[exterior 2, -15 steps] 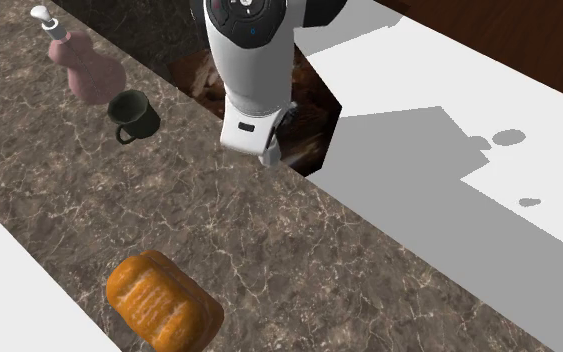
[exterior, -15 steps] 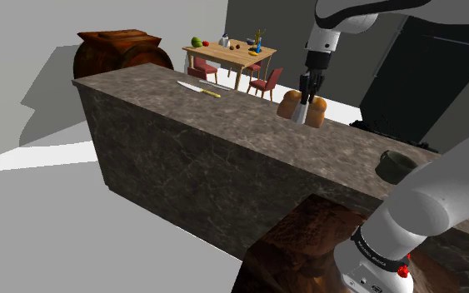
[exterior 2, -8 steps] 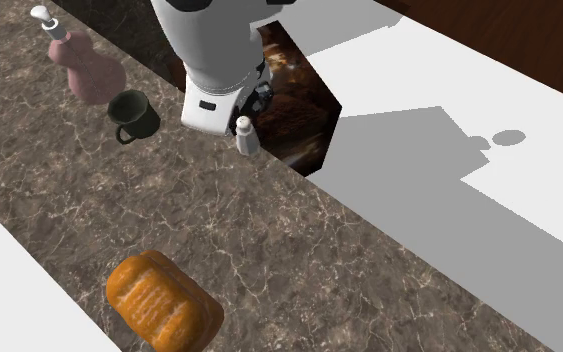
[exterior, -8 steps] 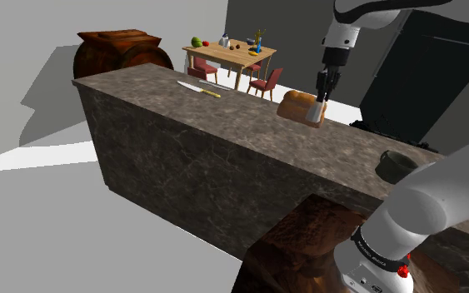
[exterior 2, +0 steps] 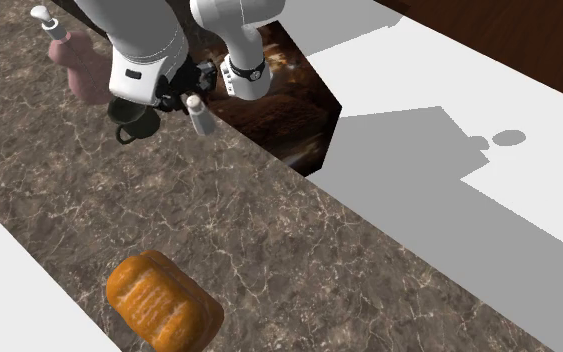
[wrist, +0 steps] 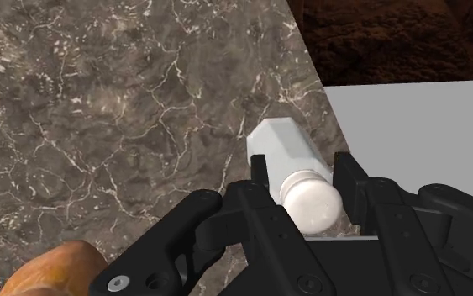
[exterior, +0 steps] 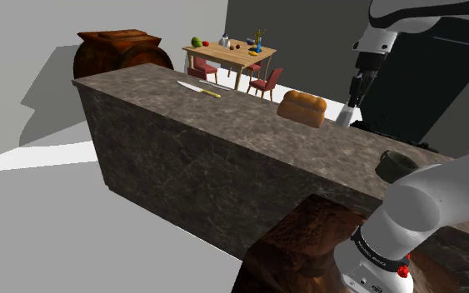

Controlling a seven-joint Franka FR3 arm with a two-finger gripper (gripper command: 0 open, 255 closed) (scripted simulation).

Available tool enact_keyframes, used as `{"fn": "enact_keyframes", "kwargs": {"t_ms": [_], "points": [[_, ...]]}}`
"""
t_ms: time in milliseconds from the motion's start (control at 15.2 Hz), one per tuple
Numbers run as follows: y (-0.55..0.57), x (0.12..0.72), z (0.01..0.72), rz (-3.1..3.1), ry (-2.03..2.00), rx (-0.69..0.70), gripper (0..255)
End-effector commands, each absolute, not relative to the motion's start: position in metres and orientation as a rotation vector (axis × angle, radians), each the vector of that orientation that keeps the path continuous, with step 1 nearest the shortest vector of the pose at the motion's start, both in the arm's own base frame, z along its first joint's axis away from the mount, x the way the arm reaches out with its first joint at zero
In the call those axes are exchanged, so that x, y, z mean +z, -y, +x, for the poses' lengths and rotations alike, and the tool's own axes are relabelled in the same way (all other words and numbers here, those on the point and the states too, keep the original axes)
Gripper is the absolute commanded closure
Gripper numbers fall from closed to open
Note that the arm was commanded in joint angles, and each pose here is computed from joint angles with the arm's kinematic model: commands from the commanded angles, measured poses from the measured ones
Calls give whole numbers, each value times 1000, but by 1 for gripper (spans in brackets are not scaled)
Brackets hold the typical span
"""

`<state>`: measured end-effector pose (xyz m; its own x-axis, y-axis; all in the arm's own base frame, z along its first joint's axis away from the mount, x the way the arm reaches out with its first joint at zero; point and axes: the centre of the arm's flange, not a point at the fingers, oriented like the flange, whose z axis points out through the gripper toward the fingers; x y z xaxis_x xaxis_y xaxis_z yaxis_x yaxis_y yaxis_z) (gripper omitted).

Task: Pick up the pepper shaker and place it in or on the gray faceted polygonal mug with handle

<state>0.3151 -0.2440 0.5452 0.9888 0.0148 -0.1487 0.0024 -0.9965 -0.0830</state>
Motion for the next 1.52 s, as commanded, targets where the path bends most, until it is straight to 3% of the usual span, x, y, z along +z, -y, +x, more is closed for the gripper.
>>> {"fn": "enact_keyframes", "kwargs": {"t_ms": [0,1254,1452], "points": [[259,549,298,-3051,15,230,255],[417,570,101,-3051,15,230,255],[417,555,101,-3051,15,230,255]]}}
